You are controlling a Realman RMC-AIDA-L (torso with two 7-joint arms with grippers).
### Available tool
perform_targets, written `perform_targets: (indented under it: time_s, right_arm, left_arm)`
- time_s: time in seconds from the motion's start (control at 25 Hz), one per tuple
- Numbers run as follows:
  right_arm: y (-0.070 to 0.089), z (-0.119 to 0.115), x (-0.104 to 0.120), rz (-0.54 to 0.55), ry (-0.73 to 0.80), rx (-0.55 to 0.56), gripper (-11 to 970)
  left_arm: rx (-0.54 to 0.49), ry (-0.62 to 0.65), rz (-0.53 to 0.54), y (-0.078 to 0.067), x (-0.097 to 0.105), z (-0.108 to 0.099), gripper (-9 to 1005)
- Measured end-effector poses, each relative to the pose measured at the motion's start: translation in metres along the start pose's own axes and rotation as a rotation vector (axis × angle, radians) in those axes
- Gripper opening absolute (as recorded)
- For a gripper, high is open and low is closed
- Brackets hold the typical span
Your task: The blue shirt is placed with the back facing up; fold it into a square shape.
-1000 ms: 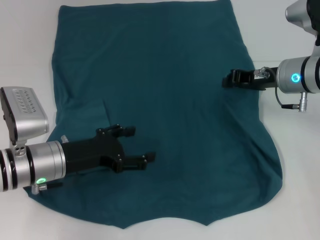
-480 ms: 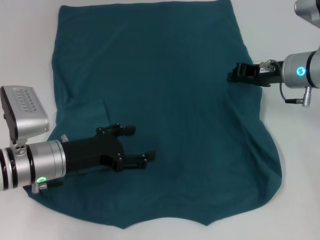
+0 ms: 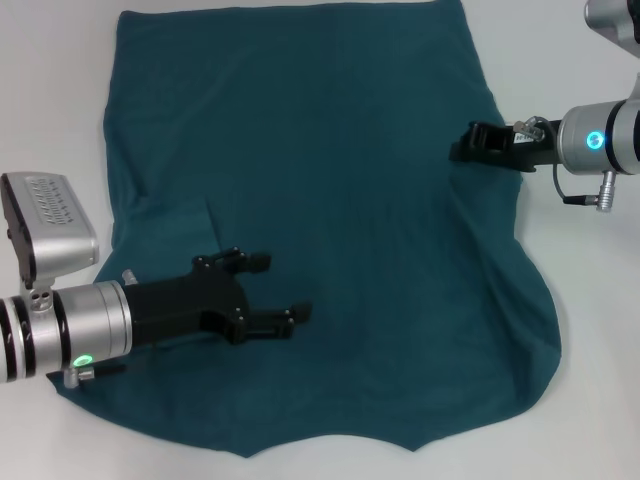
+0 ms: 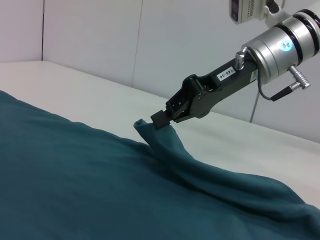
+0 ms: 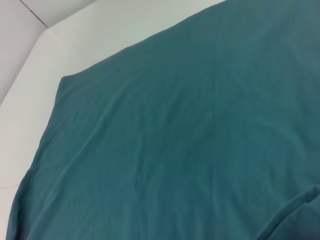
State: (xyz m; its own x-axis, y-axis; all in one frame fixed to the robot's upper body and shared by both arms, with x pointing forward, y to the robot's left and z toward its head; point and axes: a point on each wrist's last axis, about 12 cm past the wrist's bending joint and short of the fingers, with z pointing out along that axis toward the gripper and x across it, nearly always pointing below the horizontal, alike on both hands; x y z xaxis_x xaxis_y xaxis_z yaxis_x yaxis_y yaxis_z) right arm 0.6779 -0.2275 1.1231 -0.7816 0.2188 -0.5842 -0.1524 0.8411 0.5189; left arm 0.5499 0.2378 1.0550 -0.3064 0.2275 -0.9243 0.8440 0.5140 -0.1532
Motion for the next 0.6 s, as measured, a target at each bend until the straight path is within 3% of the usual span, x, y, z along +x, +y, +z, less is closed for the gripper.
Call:
perform_targets:
  time_s: [0.44, 0.6]
  right_arm:
    - [0.011, 0.008, 0.003, -0.005, -0.003, -0.015, 71]
    - [0.024, 0.011, 0.005, -0.022, -0.023, -0.097, 73]
  left_arm:
    - [0.003, 0.0, -0.011, -0.002, 0.002, 0.0, 949]
    - [0.001, -0.001, -0.014, -0.002, 0.003, 0.0, 950]
